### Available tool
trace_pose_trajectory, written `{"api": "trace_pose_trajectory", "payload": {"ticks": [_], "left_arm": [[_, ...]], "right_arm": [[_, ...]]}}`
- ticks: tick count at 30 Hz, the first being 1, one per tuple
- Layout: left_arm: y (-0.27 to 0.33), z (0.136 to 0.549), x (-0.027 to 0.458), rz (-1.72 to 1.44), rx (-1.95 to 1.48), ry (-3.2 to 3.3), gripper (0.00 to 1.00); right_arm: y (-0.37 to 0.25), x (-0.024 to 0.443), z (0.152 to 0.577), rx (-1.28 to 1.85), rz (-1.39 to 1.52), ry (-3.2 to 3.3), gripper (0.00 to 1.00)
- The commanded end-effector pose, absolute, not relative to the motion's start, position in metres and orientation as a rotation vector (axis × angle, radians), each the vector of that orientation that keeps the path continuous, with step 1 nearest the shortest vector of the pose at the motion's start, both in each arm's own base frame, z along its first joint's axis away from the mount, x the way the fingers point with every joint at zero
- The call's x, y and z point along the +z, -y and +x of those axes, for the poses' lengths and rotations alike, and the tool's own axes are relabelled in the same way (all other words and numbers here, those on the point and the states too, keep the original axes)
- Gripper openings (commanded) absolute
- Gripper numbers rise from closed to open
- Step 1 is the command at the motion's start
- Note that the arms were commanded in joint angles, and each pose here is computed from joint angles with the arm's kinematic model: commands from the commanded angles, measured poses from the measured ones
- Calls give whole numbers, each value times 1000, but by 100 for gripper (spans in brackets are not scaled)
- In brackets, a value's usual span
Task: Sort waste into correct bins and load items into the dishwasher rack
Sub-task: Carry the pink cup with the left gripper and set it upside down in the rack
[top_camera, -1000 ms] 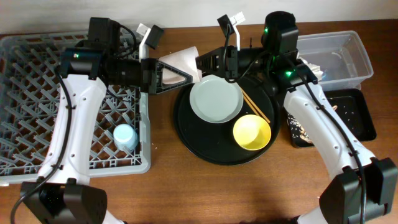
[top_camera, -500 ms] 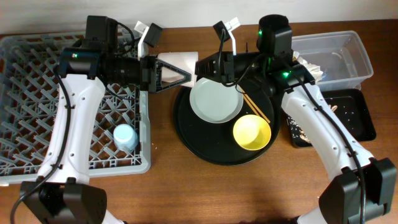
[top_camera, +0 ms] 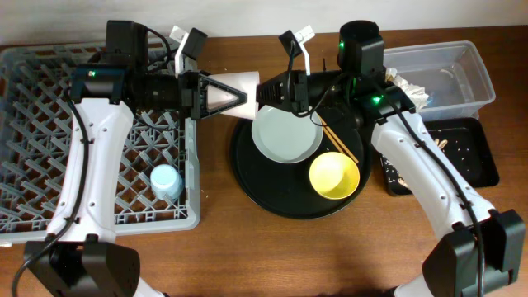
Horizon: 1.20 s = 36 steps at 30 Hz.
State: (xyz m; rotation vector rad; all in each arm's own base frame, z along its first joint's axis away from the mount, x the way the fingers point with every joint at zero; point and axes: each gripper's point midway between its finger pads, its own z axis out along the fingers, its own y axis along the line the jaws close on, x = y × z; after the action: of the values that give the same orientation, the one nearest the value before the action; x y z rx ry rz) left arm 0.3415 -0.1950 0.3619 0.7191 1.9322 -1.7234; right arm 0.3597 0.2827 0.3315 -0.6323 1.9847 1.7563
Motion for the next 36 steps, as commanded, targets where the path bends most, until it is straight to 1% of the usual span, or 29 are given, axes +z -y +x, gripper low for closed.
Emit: {"api": "trace_pose_trajectory", "payload": {"ticks": [1,6,7,8,9,11,13,16,19,21,23,25,27,32,36], "left_arm": [[195,337,374,745,-1777,-1857,62],[195,337,374,744,-1774,-1857,62],[195,337,374,744,-1774,-1857,62],[194,338,374,743,-1774,-1857,62],[193,339,374,741,-1769,-1855,62],[187,343,375,728,-1752,-1850,62],[179,349,373,706,-1723,-1857,62],[159,364,360,640,-1604,-1934,61],[131,386,330,541,-1364,-2102,60],[108,401,302,439,-1141,-2264,60],[71,416,267,298,-802,-2457,59],[41,422,248,195,-521,-2567,60],[22,423,238,130,-328,-2619,60],[-2,418,220,32,-30,-2719,60],[-9,415,194,13,33,-2811,60]], "right_arm": [[-284,326,366,1720,-609,-1997,4],[-284,326,366,1720,-609,-1997,4],[-284,326,366,1720,-610,-1997,10],[-284,326,366,1720,-609,-1997,29],[-284,326,366,1720,-608,-1998,37],[-280,325,368,1717,-590,-2006,47],[-273,323,373,1712,-560,-2020,52],[-253,321,382,1710,-504,-2036,56],[-226,314,393,1687,-417,-2069,59],[-213,305,396,1664,-376,-2098,63],[-200,289,396,1611,-317,-2167,64],[-189,266,398,1511,-225,-2274,66],[-182,247,397,1416,-170,-2363,67],[-163,213,391,1215,-59,-2535,68],[-157,205,388,1157,-45,-2577,68]]}}
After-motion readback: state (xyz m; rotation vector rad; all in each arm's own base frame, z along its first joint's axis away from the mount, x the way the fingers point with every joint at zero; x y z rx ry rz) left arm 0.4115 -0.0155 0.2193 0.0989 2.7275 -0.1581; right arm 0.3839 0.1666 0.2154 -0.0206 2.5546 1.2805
